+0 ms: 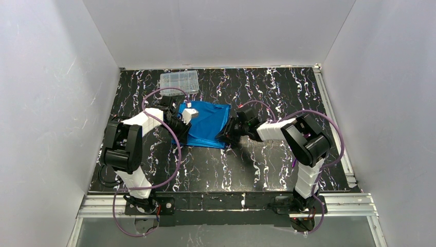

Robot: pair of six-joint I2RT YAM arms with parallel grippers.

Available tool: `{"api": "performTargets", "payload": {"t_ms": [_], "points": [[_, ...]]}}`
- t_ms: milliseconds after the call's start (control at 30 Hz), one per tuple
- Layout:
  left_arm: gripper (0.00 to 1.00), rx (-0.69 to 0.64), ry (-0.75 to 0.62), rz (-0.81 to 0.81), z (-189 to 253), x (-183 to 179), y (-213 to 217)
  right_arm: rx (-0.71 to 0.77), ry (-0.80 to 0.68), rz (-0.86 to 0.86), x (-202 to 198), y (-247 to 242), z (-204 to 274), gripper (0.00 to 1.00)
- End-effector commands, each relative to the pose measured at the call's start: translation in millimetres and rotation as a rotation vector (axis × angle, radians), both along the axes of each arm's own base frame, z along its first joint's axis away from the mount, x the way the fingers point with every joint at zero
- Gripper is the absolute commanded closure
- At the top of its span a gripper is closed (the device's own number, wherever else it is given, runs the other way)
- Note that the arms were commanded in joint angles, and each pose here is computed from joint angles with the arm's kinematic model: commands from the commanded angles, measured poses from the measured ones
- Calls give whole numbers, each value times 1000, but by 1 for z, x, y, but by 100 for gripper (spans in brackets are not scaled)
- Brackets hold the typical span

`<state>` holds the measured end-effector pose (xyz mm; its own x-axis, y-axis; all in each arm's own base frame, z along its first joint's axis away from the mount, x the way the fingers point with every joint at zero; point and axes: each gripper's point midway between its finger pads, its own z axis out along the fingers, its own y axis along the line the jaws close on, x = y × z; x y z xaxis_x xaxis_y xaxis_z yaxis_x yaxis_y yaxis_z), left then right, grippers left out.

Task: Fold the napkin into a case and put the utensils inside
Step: Smooth out the upper triangle-folded napkin at the center of the board.

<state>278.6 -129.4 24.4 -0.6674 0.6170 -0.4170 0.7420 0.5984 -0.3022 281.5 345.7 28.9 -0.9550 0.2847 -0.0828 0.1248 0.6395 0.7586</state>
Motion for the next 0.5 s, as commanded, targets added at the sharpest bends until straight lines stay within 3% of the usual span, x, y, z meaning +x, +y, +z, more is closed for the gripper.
{"api": "performTargets", "payload": {"t_ms": [0, 167, 300, 467], "points": [[82, -22, 11, -33, 5, -5, -5, -73, 12, -103, -2, -17, -19, 60], [83, -20, 16, -44, 3, -5, -5, -93, 8, -142, -1, -19, -20, 61], [79, -25, 38, -52, 10, -8, -6, -132, 2, -172, 1, -27, -21, 67], [70, -157, 229, -115, 73, -32, -26, -170, 9, -168, -3, -33, -23, 70]]}}
